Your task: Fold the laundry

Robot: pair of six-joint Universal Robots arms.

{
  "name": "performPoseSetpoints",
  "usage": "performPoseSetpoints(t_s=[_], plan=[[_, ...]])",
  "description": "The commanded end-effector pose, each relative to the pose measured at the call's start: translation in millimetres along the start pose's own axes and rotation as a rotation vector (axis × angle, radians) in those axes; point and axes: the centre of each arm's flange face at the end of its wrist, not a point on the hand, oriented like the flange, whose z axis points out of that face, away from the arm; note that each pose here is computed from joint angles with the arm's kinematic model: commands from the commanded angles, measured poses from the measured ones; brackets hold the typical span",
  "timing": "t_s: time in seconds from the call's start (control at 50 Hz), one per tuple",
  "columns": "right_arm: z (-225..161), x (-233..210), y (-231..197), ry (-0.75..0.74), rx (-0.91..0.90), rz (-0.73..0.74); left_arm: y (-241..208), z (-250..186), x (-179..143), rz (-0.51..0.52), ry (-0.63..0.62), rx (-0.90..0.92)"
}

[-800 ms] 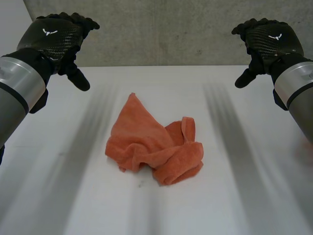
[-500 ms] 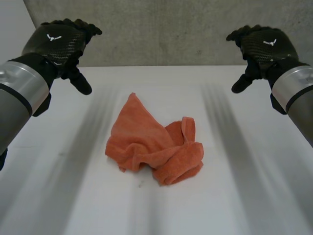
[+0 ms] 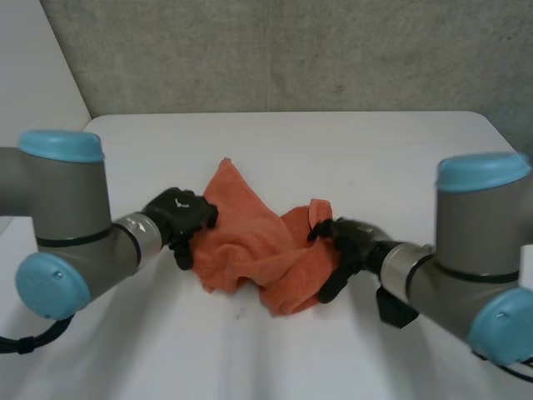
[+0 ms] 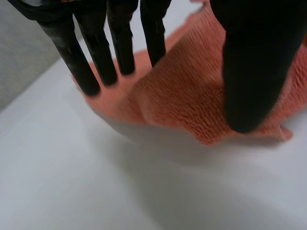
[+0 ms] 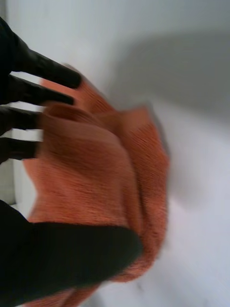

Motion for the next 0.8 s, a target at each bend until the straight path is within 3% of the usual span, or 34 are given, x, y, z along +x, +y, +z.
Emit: performPoseSetpoints(t_s=[0.02,0.12,0.16,0.18,0.3,0.38,0.6,0.7,0.8], plan=[[30,-1,-15,0.053,0.171,-0.048,-1,15,0,-0.005,-0.030,0.046],[5,-15,-105,0.082,0.636,-0.155,-41,10,-14,-0.007,-0.158,0.232],[-4,-20,-120,0.080,0.706,-0.182,-58,3,-22,-0.024,-0.220,0.303],[-23,-30,-150,0.095,0.868,-0.259,-73,-6,-29,-0.054,-0.280,0.370],[-45,-44,-186,0.121,1.129,-0.389,-110,-49,-19,-0.203,-0.342,0.536],[-39,-43,-175,0.141,1.073,-0.452,-96,-78,13,-0.289,-0.255,0.513],[-13,-18,-88,0.145,0.558,-0.524,-22,-101,76,-0.287,-0.094,0.286],[-13,-15,-55,0.127,0.395,-0.590,-7,-102,86,-0.298,-0.058,0.196],[-17,-18,-38,0.074,0.352,-0.705,-16,-98,71,-0.321,-0.087,0.199]])
